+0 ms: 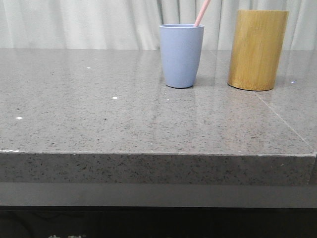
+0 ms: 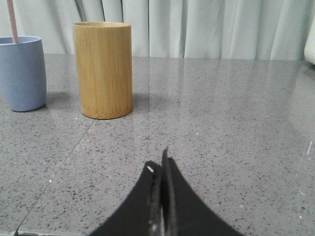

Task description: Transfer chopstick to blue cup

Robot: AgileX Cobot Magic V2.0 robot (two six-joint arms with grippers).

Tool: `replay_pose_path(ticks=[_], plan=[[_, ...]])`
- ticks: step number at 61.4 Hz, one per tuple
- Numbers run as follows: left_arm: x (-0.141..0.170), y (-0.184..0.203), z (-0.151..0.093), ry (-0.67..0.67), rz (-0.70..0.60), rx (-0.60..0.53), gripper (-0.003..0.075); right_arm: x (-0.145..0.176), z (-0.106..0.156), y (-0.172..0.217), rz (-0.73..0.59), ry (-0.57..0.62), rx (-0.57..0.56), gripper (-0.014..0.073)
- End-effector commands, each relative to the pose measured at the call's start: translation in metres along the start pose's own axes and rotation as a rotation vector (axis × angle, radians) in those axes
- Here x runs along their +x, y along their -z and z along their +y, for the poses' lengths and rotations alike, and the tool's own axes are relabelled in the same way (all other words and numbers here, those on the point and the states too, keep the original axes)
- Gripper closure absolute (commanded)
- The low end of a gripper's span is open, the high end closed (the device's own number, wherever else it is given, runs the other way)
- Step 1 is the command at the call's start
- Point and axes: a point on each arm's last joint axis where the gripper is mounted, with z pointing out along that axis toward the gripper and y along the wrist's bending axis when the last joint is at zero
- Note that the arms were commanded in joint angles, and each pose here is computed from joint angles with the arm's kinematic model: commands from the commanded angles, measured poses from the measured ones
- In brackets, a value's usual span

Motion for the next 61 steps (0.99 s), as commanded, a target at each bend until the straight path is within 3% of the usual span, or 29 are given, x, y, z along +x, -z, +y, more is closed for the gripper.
replay_pose_path(ticks=[1, 19, 27, 61], plan=[[-0.0033, 0.0019, 0.0004, 0.015, -0.083, -0.001, 0.0739, -0.0105, -0.0007, 0.0024, -0.113, 0.001, 0.010, 0.0663], [-0.0033, 0.0019, 0.0004, 0.015, -0.083, -0.001, 0.0739, -0.0127, -0.0008, 0.0027, -0.138, 0.004, 0.011, 0.0663], [-0.0033, 0.0019, 0.0004, 0.015, -0.083, -0.001, 0.0739, -0.0132, -0.0007, 0.0028, -0.143, -0.053, 0.006, 0.0663], [-0.0033, 0.0019, 0.0004, 0.015, -0.083, -0.001, 0.0739, -0.0183, -0.0009, 0.0037, -0.200, -0.027, 0.010, 0.0663]])
